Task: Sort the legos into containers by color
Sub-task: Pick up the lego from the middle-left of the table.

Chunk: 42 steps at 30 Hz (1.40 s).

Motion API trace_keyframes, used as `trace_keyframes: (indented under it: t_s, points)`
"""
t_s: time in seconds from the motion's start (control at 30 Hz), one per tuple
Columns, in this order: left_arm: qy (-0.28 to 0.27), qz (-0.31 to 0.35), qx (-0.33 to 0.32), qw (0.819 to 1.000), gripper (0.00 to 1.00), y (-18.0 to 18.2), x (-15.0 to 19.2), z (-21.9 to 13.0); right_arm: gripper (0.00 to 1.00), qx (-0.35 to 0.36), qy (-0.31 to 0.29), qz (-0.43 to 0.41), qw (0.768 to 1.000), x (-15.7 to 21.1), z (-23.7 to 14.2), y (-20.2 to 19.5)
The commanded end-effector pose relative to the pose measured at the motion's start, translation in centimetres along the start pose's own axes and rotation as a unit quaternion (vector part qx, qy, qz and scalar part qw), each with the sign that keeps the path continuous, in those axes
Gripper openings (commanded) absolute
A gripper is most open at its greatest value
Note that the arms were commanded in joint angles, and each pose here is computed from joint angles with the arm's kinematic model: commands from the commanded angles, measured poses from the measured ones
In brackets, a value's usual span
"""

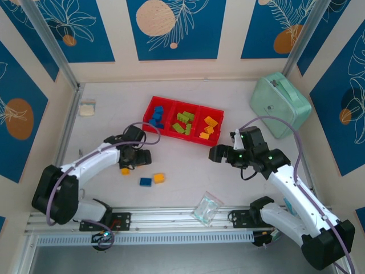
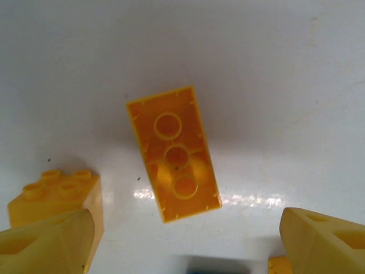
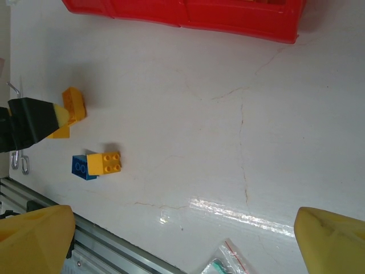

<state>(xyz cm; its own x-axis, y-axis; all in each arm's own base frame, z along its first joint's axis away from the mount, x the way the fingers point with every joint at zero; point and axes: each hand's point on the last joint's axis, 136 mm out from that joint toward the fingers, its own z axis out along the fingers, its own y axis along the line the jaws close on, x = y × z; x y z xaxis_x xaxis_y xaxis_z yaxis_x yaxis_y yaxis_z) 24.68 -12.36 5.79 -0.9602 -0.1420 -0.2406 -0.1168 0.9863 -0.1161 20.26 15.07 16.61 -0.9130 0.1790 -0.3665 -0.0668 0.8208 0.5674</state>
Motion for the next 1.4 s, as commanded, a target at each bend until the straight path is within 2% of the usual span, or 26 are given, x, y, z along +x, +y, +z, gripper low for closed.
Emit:
trace_keyframes:
  t_s: [0.0, 0.37, 0.6, 0.93, 1.1, 1.37]
  points:
    - [-0.007, 0.020, 0.003, 1.000, 0.83, -1.2, -1.4, 0.0, 0.99, -0.006, 0.003, -0.001, 1.000, 0.3, -0.1, 0.2]
    - [0.038, 0.034, -0.034, 0.998, 0.72, -0.9, -1.4, 3.3, 0.99, 0.001, -0.002, -0.007, 1.000, 0.2, -0.2, 0.0]
    - [0.032, 0.030, -0.029, 0.999, 0.70, -0.5, -1.1, 3.8, 0.99, 0.003, -0.002, -0.007, 1.000, 0.2, -0.2, -0.3]
    - [0.048, 0.035, 0.000, 0.998, 0.47, -2.0, -1.2, 4.9, 0.99, 0.003, -0.002, -0.006, 1.000, 0.2, -0.3, -0.2]
    - [0.038, 0.042, 0.041, 0.998, 0.30, -4.0, -1.9, 4.5, 0.99, 0.007, -0.007, -0.010, 1.000, 0.0, -0.8, -0.2]
    - [0.000, 0.090, 0.102, 0.991, 0.26, -9.1, -3.8, 2.0, 0.99, 0.011, -0.028, -0.019, 0.999, -0.6, -2.4, 0.1]
